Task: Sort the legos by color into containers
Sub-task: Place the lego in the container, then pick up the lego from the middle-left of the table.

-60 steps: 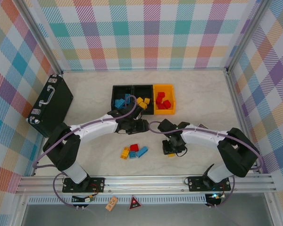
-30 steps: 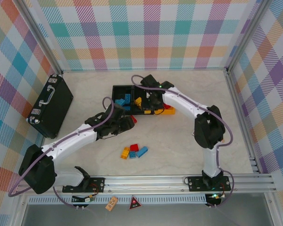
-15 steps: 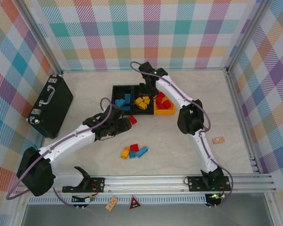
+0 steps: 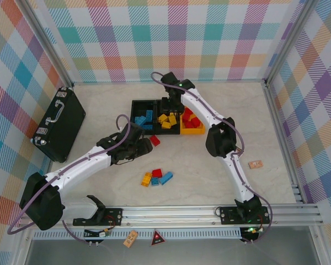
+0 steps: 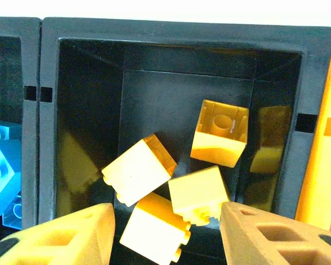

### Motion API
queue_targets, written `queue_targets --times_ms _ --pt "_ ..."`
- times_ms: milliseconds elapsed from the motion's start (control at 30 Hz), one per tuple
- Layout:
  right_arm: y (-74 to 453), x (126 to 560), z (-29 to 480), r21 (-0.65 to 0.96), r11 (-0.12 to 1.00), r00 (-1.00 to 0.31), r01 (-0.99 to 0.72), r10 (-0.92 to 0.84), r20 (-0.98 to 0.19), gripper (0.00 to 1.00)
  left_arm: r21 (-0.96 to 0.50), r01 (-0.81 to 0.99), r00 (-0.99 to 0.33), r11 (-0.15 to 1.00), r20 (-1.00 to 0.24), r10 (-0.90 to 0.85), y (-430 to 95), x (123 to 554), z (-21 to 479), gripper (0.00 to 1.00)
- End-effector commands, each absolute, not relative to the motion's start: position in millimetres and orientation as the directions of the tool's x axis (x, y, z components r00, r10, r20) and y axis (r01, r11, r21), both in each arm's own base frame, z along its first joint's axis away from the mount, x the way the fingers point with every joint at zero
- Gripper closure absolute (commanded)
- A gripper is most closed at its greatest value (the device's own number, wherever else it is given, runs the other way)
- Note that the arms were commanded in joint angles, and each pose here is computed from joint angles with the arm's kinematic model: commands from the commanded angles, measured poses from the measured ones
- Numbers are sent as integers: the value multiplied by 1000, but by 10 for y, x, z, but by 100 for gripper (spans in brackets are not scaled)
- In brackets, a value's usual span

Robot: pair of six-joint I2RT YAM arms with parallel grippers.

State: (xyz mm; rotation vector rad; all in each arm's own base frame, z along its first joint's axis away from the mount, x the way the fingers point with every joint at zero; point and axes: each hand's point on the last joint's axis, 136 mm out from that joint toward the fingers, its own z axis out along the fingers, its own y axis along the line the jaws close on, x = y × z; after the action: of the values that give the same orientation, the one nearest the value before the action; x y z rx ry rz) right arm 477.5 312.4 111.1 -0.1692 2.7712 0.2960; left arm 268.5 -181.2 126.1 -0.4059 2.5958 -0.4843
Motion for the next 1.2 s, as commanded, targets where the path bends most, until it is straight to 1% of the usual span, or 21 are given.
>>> queue_targets --times_ms 0,100,267,400,567,633,733,900,1033,1167 --pt "3125 4660 1663 221 955 -900 -198 -88 -426 47 -383 -243 -821 891 -408 -400 -1695 2745 1302 38" --pt "3096 4523 1838 246 945 -889 -216 -86 -451 48 -364 -272 -808 891 -416 -417 -1626 2769 1303 36" --pt "3022 4174 1990 320 918 -889 -236 -70 -453 48 -321 -354 -787 878 -406 -465 -1422 2827 1264 34" --pt "2958 3812 1979 393 882 -899 -261 -74 -432 47 -264 -421 -778 868 -386 -495 -1186 2879 1189 33" --pt "2962 3340 1885 495 813 -918 -306 -115 -379 47 -218 -447 -790 868 -360 -497 -1017 2987 1104 31" --pt "3009 3149 1850 546 768 -920 -334 -138 -368 47 -195 -447 -801 873 -348 -488 -978 3033 1042 30" --pt "3041 2945 1798 583 733 -921 -351 -158 -356 46 -152 -452 -817 879 -326 -476 -923 3079 944 27" --pt "3052 2734 1705 588 727 -925 -355 -182 -334 46 -96 -444 -838 891 -306 -451 -866 3160 781 26" --pt "3024 2673 1689 588 731 -929 -346 -179 -324 46 -32 -442 -849 897 -308 -429 -789 3241 670 25" --pt "3012 2645 1699 586 734 -930 -342 -176 -322 46 -3 -449 -851 894 -304 -428 -723 3314 567 26"
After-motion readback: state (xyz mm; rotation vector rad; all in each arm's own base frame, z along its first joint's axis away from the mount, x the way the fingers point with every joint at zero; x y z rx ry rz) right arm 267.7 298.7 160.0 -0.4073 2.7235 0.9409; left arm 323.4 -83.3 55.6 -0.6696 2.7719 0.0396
